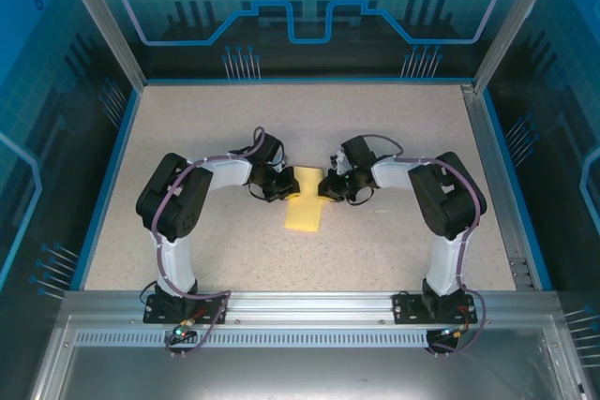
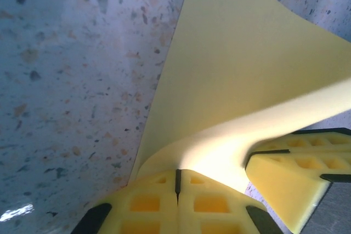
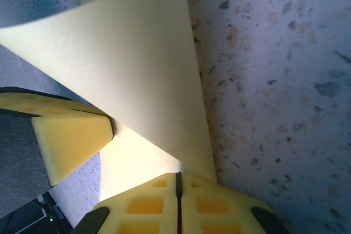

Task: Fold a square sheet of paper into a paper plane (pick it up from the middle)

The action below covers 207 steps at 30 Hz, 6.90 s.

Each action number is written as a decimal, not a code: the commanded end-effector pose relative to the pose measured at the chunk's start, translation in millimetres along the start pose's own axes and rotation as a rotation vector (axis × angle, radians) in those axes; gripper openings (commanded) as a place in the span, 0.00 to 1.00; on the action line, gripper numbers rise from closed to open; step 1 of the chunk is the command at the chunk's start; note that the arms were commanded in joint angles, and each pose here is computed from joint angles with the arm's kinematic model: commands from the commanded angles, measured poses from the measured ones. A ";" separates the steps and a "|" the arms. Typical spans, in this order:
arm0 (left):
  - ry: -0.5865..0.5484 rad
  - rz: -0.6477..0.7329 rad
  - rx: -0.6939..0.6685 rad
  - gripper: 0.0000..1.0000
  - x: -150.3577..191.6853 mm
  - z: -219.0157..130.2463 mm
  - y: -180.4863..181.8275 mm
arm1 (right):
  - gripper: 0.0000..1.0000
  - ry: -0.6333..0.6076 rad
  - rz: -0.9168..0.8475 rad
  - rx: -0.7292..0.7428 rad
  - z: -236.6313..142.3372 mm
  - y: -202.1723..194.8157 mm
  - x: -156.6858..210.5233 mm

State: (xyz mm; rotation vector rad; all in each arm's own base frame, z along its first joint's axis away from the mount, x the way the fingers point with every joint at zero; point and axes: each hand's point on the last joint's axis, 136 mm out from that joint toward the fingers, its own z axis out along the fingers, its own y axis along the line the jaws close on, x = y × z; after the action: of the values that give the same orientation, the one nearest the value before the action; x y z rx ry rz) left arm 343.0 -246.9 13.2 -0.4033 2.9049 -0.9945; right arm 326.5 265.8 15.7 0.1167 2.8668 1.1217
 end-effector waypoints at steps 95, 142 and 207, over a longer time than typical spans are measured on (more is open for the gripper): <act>0.052 -0.021 -0.118 0.00 13.8 12.1 30.9 | 0.08 -0.027 0.009 -0.016 -26.8 23.2 -43.3; 0.046 -0.023 -0.106 0.00 12.6 10.2 26.9 | 0.10 0.112 -0.023 -0.001 4.4 2.4 91.8; -0.198 0.048 0.066 0.31 18.1 -109.5 -6.9 | 0.30 -0.129 0.086 0.257 -54.8 -11.4 43.4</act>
State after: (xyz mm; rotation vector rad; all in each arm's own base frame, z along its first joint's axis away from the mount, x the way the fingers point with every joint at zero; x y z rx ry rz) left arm 314.9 -199.6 105.9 -0.4080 2.6868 -0.9567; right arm 266.6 213.2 39.1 0.3587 2.9088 0.6783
